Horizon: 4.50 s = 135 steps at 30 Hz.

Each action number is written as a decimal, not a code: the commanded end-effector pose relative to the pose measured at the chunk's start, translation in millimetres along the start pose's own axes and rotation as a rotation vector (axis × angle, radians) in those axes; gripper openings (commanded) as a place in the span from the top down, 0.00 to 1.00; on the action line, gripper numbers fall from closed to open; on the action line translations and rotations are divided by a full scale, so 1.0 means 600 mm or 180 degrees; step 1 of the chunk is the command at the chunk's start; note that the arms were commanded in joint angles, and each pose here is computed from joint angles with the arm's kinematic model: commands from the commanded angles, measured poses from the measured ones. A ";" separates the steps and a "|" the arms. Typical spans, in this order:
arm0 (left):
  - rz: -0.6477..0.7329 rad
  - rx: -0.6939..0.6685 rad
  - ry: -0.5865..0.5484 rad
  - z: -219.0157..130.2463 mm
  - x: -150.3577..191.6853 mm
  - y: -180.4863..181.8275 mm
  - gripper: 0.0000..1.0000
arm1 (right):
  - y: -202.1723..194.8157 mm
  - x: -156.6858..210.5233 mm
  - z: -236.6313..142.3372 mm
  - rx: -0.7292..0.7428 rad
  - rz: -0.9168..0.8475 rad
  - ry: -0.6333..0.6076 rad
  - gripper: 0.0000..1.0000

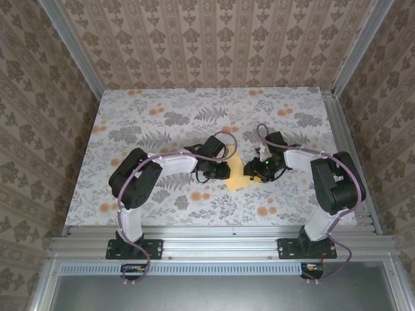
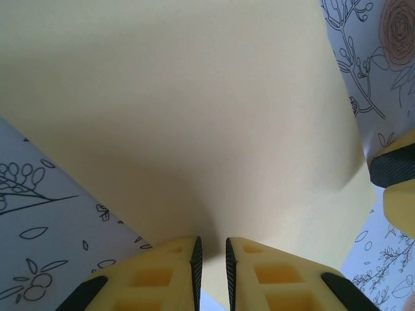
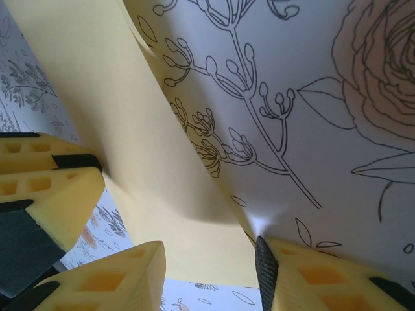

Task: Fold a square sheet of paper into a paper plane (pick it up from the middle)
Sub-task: Third fold the triangle at the center of the table.

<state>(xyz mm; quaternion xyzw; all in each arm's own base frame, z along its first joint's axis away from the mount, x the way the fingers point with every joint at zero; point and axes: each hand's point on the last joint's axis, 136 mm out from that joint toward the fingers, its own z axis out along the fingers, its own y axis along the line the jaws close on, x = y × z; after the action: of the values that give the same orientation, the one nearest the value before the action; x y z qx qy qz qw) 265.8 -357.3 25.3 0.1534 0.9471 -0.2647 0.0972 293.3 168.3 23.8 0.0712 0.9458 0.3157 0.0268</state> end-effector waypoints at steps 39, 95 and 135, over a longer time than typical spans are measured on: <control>-0.0062 0.0033 0.0221 0.018 0.038 0.049 0.81 | 0.065 0.012 -0.037 -0.0494 -0.0092 -0.0055 0.61; -0.0162 0.0629 -0.0118 -0.030 -0.014 -0.002 0.79 | 0.083 -0.038 0.072 -0.0429 0.0083 0.0149 0.97; -0.0080 0.0330 0.0133 0.011 -0.046 0.056 0.76 | 0.092 -0.046 0.067 -0.0338 0.0057 0.0137 0.97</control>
<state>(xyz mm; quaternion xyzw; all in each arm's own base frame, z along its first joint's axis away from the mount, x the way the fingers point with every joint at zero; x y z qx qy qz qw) 312.8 -343.5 26.3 0.1443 0.9314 -0.3220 0.0887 330.0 229.5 24.0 0.0703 0.9235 0.3768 0.0117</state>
